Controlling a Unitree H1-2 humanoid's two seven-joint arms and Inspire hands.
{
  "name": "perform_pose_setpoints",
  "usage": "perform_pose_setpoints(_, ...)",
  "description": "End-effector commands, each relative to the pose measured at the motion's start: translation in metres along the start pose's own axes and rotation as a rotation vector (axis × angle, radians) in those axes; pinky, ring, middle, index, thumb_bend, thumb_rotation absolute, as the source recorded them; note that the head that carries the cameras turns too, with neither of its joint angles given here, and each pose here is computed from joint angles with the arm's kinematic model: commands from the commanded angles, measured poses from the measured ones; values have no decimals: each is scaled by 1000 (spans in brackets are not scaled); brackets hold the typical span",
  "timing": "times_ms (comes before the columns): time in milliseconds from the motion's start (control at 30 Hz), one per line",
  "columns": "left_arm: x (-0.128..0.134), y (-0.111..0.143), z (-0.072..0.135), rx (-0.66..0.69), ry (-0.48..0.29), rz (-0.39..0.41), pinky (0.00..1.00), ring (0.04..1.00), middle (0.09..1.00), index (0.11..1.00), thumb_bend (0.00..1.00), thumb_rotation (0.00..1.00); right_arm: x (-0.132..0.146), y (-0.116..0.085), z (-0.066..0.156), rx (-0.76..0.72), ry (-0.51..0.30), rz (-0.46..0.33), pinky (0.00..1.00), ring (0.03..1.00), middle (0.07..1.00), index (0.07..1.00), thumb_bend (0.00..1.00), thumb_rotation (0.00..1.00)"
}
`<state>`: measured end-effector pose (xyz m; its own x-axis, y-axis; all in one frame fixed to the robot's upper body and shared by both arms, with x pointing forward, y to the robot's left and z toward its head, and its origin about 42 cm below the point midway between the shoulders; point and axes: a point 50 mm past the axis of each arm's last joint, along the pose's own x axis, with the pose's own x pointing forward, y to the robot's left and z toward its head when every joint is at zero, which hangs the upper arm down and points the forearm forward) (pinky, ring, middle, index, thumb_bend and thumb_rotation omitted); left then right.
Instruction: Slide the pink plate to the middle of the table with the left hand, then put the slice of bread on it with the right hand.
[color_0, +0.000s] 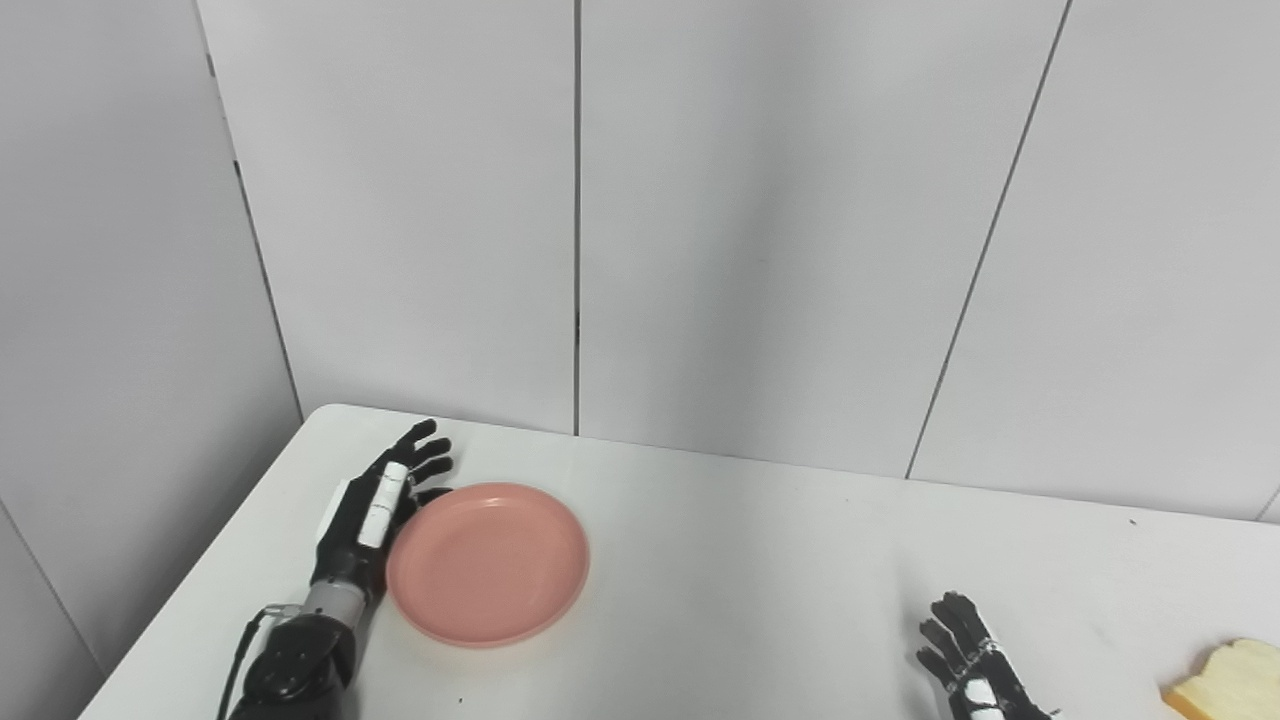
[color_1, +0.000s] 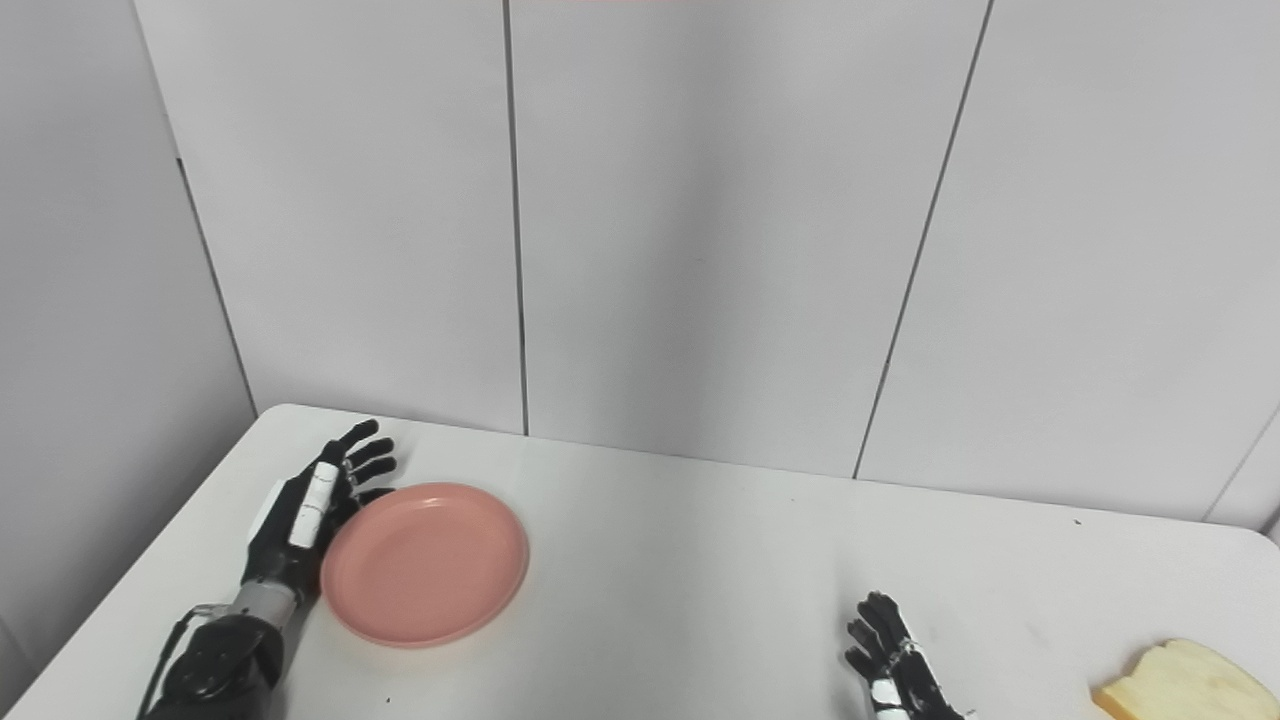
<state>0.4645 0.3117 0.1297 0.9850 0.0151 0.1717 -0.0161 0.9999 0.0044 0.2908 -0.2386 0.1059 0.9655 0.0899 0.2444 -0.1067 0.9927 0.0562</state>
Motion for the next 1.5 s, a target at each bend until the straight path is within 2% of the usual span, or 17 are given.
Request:
perform_pose_setpoints(0,9,-11,14,-3,-47,-17,676,816,820,815,942,880,-28,4,-23,26,104,-27,903,902,916,914,786,815)
perform_pose_setpoints(133,9,-28,13,-3,-47,-47,637,806,814,816,961,884,-28,5,-21,29,107,-28,898,897,912,911,800,809)
perform_pose_setpoints(233,9,-41,10,-10,-36,-63,657,805,807,813,984,879,-28,6,-21,28,106,-27,896,898,915,911,798,810)
perform_pose_setpoints(600,2,-86,5,-94,-3,-126,678,825,836,838,965,910,-26,18,-15,32,104,-24,888,893,912,908,783,805)
perform_pose_setpoints(733,-2,-97,0,-114,23,-136,696,829,835,833,967,900,-24,26,-13,37,105,-22,886,890,911,907,783,804)
perform_pose_setpoints(900,-8,-108,-5,-130,45,-149,705,836,842,835,924,909,-21,38,-10,31,105,-25,869,881,902,894,772,800)
perform_pose_setpoints(1133,-12,-119,-9,-165,57,-160,704,839,842,824,905,898,-16,58,-7,17,99,-23,858,882,905,892,772,820)
perform_pose_setpoints(1367,-17,-130,-14,-196,64,-143,763,868,867,835,924,858,-11,73,-7,19,88,-29,873,880,902,888,766,814)
perform_pose_setpoints(1467,-21,-138,-16,-198,60,-148,747,857,868,840,891,862,-10,77,-7,14,83,-29,865,884,904,889,759,820)
